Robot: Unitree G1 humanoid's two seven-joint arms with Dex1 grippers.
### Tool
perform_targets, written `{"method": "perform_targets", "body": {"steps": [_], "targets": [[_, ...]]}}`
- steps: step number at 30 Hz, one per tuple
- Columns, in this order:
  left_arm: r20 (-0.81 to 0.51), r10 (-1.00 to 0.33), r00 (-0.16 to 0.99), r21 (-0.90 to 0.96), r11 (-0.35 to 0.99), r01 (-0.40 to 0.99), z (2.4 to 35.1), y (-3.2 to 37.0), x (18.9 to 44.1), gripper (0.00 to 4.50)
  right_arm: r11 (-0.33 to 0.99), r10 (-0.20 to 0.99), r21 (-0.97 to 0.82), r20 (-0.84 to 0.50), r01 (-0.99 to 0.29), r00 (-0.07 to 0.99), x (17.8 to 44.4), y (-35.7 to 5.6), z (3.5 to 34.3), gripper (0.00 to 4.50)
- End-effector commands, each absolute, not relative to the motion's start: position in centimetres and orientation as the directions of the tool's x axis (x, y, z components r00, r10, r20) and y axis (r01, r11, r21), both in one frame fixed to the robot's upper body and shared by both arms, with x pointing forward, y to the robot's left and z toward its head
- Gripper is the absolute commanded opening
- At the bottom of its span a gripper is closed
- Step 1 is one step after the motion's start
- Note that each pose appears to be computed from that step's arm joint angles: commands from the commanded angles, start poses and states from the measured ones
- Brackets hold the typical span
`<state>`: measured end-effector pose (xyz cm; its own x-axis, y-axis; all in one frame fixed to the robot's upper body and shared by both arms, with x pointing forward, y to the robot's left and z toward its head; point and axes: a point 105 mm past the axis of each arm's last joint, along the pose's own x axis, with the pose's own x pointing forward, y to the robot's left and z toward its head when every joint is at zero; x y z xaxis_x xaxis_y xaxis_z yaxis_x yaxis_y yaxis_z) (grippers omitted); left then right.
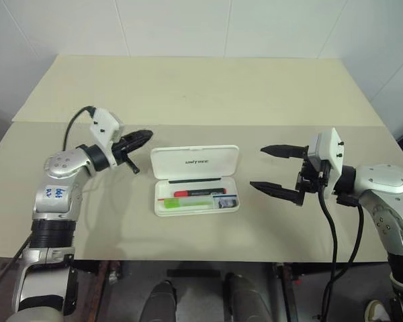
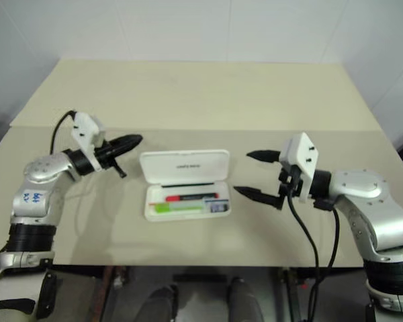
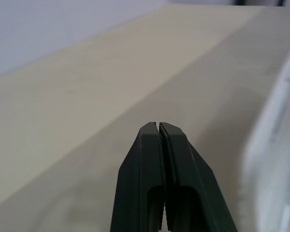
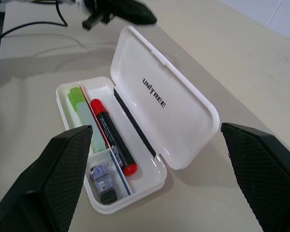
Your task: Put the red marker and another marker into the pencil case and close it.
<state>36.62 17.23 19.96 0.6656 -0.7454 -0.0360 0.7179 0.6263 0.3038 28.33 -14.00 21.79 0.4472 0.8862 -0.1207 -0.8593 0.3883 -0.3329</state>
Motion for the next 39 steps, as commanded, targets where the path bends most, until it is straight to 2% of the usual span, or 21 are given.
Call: {"method": "perform_targets", "body": {"steps": [1, 9, 14, 21, 25, 33, 39], "targets": [[-0.002, -0.82, 0.573, 0.307, 0.545, 0.78, 21.4, 16.2, 35.4, 0.02, 0.383, 0.893, -0.356, -0.092, -0.852, 0.44, 27.7, -13.7, 22.5, 4.5], [-0.056, -0.903, 0.425, 0.275, 0.395, 0.876, 20.9, 16.1, 32.8, 0.02, 0.393, 0.891, -0.353, -0.084, -0.849, 0.447, 27.6, -13.7, 22.3, 4.5], [-0.225, -0.932, 0.283, 0.273, 0.218, 0.937, 19.1, 16.0, 30.4, 0.02, 0.401, 0.889, -0.348, -0.075, -0.848, 0.451, 27.7, -13.6, 22.2, 4.5], [-0.321, -0.926, 0.198, 0.237, 0.124, 0.963, 16.9, 15.2, 29.1, 0.02, 0.401, 0.891, -0.344, -0.07, -0.849, 0.449, 27.7, -13.5, 22.1, 4.5], [-0.427, -0.894, 0.137, 0.197, 0.056, 0.979, 14.3, 15.0, 27.9, 0.02, 0.405, 0.888, -0.347, -0.07, -0.846, 0.454, 27.8, -13.5, 22.1, 4.5], [-0.535, -0.825, 0.182, 0.189, 0.093, 0.978, 11.5, 15.4, 28.4, 0.02, 0.411, 0.887, -0.346, -0.062, -0.844, 0.458, 27.8, -13.3, 22.1, 4.5], [-0.505, -0.823, 0.259, 0.195, 0.183, 0.963, 11.1, 14.9, 29.7, 0.02, 0.42, 0.885, -0.344, -0.05, -0.84, 0.463, 27.7, -13.1, 22.1, 4.5]]}}
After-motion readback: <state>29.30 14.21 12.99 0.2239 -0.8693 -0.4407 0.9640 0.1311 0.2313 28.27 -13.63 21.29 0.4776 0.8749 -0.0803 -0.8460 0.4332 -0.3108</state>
